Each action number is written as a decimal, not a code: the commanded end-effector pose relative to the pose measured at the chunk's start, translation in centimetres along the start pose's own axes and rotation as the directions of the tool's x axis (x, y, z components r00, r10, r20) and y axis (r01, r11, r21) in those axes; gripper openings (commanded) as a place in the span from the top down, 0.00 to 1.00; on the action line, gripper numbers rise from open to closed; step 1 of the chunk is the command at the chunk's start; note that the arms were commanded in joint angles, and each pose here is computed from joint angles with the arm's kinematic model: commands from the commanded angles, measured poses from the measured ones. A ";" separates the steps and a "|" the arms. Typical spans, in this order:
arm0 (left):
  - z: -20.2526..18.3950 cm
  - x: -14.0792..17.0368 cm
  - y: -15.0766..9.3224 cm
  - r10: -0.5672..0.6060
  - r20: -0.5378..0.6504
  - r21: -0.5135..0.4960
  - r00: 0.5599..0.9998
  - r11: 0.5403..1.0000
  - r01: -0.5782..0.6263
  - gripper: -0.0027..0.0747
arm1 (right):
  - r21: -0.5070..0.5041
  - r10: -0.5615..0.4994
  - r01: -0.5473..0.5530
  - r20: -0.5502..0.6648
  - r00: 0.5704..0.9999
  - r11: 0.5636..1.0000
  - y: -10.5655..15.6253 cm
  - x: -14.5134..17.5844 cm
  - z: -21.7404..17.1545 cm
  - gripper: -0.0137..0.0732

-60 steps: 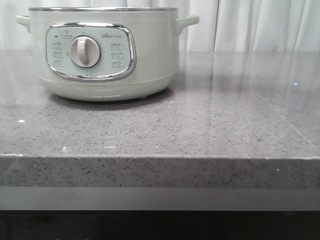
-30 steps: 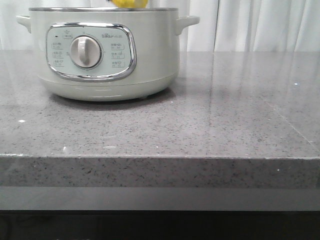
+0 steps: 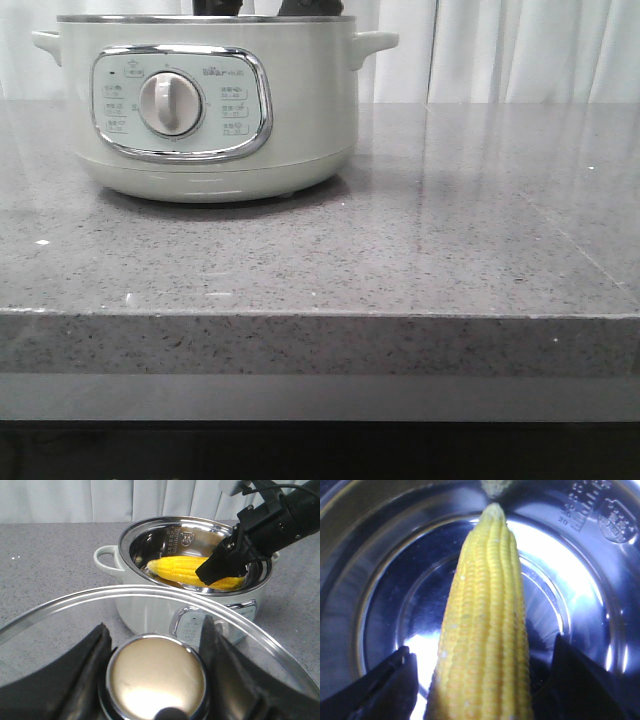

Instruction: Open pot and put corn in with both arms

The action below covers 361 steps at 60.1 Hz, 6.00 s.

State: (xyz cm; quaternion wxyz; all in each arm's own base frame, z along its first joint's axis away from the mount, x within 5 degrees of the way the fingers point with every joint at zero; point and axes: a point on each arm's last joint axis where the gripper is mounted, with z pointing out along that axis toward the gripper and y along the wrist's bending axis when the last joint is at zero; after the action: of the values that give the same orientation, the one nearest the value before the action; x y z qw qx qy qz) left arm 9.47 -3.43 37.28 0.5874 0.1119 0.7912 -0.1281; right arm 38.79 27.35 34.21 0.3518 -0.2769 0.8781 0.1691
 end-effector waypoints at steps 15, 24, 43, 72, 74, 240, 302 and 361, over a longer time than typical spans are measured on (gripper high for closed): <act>-0.8 -2.5 -0.1 -0.020 0.191 0.008 0.981 1.000 0.019 0.68 | 0.005 -0.022 0.022 0.212 0.977 1.000 0.8 -2.6 -10.5 0.16; -0.8 -2.5 -0.1 -0.020 0.191 0.008 0.981 1.000 0.019 0.68 | 0.033 -0.021 0.011 0.291 0.956 0.999 0.5 -1.2 -14.4 0.16; -0.8 -2.5 -0.1 -0.020 0.192 0.008 0.981 1.000 0.019 0.68 | 0.072 -0.005 -0.027 0.409 0.912 0.997 0.1 6.7 -20.3 0.16; -0.8 -2.5 -0.1 -0.020 0.192 0.008 0.981 1.000 0.019 0.68 | 0.085 -0.015 -0.037 0.544 0.839 0.996 0.8 18.5 -25.3 0.16; -0.8 -2.5 -0.1 -0.020 0.192 0.008 0.981 1.000 0.019 0.68 | 0.085 -0.016 -0.037 0.549 0.835 0.996 0.8 18.9 -25.4 0.16; 27.3 -10.9 -5.4 0.017 0.135 0.128 0.991 0.991 -0.035 0.68 | 0.083 -0.021 -0.033 0.572 0.820 0.996 1.1 22.4 -26.7 0.16; 27.2 -9.9 -5.0 0.064 0.010 0.114 0.998 0.991 -0.065 0.65 | 0.083 -0.021 -0.033 0.572 0.820 0.996 1.1 22.4 -26.7 0.16; 24.2 -13.0 -2.7 -0.052 0.053 0.089 0.997 0.995 0.047 0.37 | 0.083 -0.020 -0.033 0.571 0.821 0.996 1.1 22.4 -26.7 0.16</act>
State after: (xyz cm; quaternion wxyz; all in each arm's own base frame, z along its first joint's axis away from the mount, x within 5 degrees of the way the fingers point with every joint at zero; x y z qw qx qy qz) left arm 35.53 -16.47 38.13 0.5213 0.1398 0.8239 -0.1726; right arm 10.69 7.01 35.40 0.5706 -0.2049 0.7694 0.2012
